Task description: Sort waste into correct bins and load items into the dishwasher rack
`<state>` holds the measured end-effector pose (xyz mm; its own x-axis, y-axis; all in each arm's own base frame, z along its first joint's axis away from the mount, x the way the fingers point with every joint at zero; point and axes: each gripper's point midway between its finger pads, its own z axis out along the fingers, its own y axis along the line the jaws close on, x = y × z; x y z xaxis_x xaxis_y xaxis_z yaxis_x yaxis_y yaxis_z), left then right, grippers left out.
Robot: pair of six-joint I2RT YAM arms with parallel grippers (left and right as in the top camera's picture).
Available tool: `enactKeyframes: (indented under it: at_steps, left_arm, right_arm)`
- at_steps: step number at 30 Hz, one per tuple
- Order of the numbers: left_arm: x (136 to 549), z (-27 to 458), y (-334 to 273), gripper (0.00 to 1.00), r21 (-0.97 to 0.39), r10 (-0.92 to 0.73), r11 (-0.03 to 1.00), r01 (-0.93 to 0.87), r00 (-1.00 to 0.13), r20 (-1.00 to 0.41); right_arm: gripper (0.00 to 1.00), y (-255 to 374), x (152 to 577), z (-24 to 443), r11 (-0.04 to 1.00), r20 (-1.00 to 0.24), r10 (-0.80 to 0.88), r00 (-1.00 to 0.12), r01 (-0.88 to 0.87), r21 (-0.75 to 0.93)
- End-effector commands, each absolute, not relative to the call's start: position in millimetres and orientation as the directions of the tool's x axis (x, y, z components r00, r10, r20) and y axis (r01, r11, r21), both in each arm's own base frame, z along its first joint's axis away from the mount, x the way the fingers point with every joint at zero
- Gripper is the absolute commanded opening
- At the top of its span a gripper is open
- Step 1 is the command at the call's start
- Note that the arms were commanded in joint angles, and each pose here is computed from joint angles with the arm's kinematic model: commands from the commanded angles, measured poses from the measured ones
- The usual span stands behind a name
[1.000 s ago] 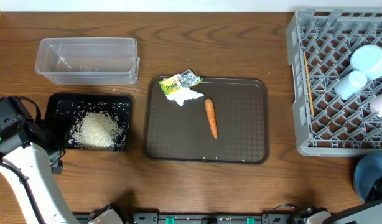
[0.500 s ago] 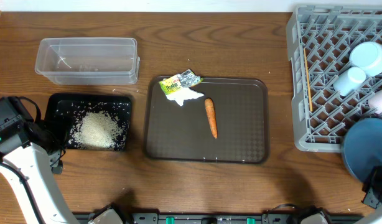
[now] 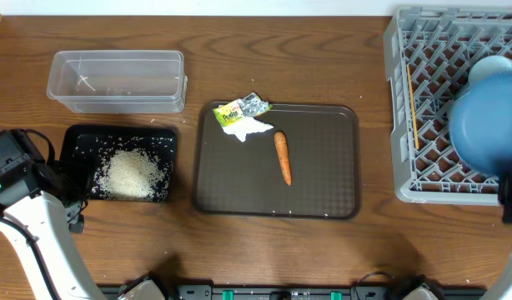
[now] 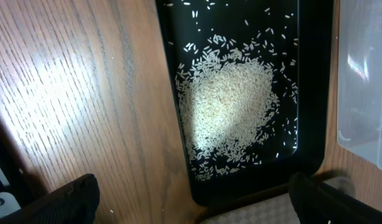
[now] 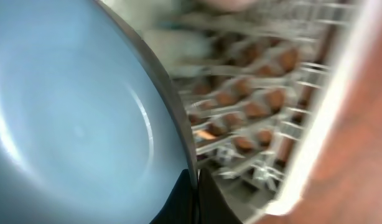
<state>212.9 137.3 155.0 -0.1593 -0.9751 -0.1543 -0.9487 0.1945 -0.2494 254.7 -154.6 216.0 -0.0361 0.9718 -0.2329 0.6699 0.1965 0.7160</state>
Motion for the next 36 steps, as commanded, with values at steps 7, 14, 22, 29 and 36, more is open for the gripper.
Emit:
enactKeyframes:
  at_steps: [7, 14, 22, 29, 36]
  left_arm:
    - [213, 161, 141, 1.00, -0.259, -0.975, 0.182, -0.949, -0.140, -0.173]
    - [213, 161, 141, 1.00, -0.259, -0.975, 0.182, -0.949, -0.140, -0.173]
    - [213, 161, 141, 1.00, -0.259, -0.975, 0.182, -0.949, -0.140, -0.173]
    - [213, 161, 141, 1.00, -0.259, -0.975, 0.182, -0.949, -0.140, -0.173]
    - [213, 161, 141, 1.00, -0.259, -0.975, 0.182, -0.948, -0.140, -0.172]
  right_arm:
    - [0.02, -136, 337, 277, 0.588, -0.526, 0.780, -0.339, 0.685, 0.431]
    - [0.02, -194, 365, 281, 0.513, -0.621, 0.711, -0.330, 0.847, 0.138]
    - [0.01, -269, 362, 307, 0.281, -0.825, 0.490, -0.282, 0.947, -0.157]
    - [0.01, -295, 370, 364, 0.189, -0.923, 0.257, -0.285, 0.952, -0.242]
    - [0.01, -324, 382, 405, 0.041, -0.910, 0.070, -0.409, 0.913, -0.407]
